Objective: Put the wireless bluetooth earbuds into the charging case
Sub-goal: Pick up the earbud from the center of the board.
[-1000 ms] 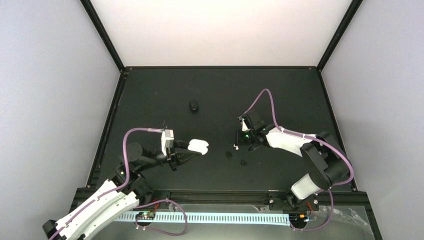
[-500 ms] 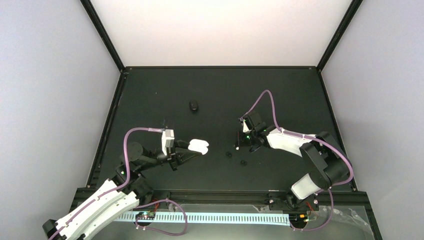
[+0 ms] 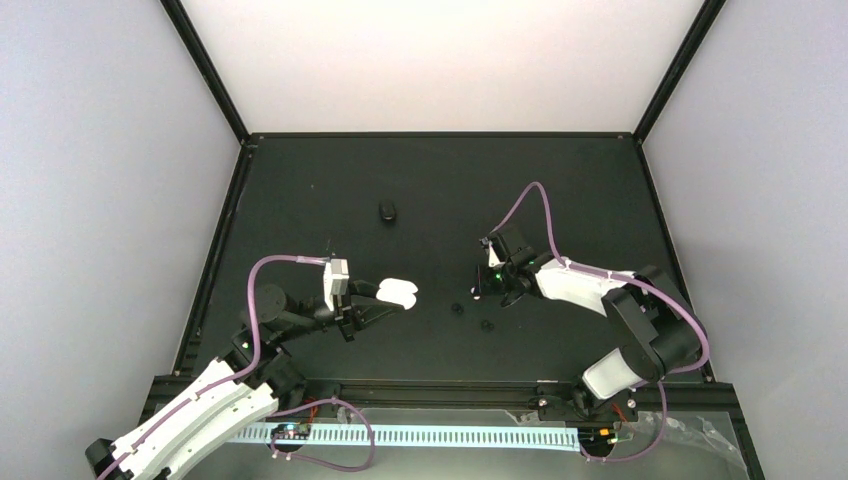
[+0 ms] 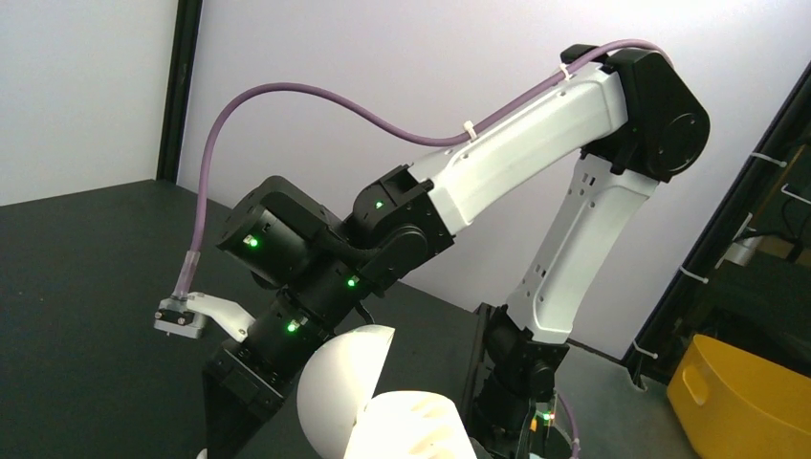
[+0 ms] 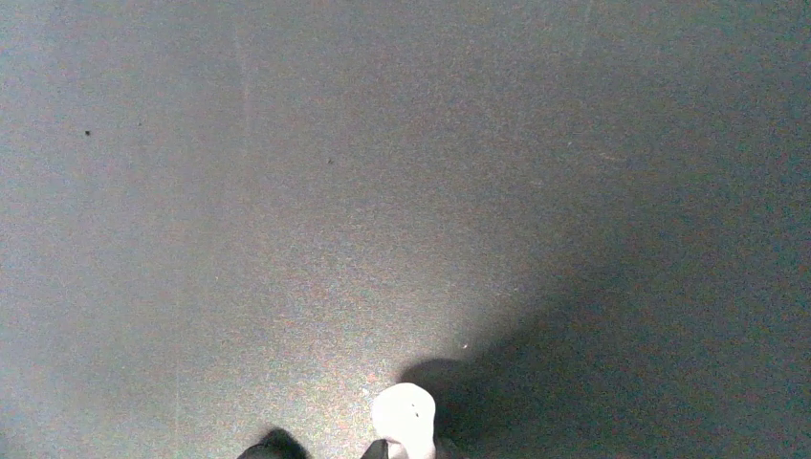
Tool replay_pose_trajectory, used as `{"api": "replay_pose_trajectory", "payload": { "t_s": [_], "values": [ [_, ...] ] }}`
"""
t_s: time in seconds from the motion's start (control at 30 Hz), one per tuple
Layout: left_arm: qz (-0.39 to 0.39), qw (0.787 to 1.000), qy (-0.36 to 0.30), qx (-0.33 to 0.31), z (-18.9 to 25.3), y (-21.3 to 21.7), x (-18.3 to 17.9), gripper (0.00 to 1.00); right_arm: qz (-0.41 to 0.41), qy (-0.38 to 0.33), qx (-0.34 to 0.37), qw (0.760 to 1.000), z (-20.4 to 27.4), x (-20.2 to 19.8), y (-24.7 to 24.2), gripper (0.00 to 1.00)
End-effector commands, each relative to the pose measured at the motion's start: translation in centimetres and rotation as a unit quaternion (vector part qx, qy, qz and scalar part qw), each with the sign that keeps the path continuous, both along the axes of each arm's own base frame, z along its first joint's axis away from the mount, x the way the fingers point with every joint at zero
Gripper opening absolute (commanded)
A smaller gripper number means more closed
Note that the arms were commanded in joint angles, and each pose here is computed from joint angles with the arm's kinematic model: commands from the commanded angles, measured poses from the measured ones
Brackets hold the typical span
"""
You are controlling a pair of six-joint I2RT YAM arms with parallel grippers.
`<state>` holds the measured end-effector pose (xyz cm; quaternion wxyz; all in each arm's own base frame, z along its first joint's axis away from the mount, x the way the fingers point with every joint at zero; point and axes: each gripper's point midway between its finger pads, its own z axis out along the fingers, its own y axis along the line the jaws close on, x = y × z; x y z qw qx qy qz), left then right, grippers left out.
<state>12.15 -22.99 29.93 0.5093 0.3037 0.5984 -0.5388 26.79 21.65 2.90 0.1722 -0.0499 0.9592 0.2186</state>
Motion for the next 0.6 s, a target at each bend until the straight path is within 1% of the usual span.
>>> {"api": "replay_pose_trajectory", "payload": {
  "t_s": [0.0,0.13,0.3,0.33,0.43,0.57],
  "values": [
    [-0.005,1.000,-0.009,-0.008,0.63,-0.02,-0.23,0.02,-0.007,-0.010,-0.008,1.000,0.20,0.14,-0.61,0.11],
    [-0.004,1.000,-0.008,-0.008,0.57,-0.01,-0.20,0.02,-0.010,-0.016,-0.007,1.000,0.53,0.28,-0.68,0.11],
    [-0.004,1.000,-0.009,-0.008,0.62,0.00,-0.19,0.02,-0.010,-0.019,-0.008,1.000,0.81,0.32,-0.75,0.07],
    [-0.004,1.000,-0.009,-0.008,0.63,0.00,-0.22,0.02,-0.010,-0.019,-0.007,1.000,0.83,0.28,-0.76,0.07],
    [-0.004,1.000,-0.009,-0.008,0.60,0.00,-0.19,0.01,-0.009,-0.019,-0.007,1.000,0.83,0.22,-0.76,0.14],
    [-0.004,1.000,-0.009,-0.008,0.63,0.00,-0.22,0.02,-0.009,-0.019,-0.007,1.000,0.80,0.15,-0.82,0.14]
  ]
}}
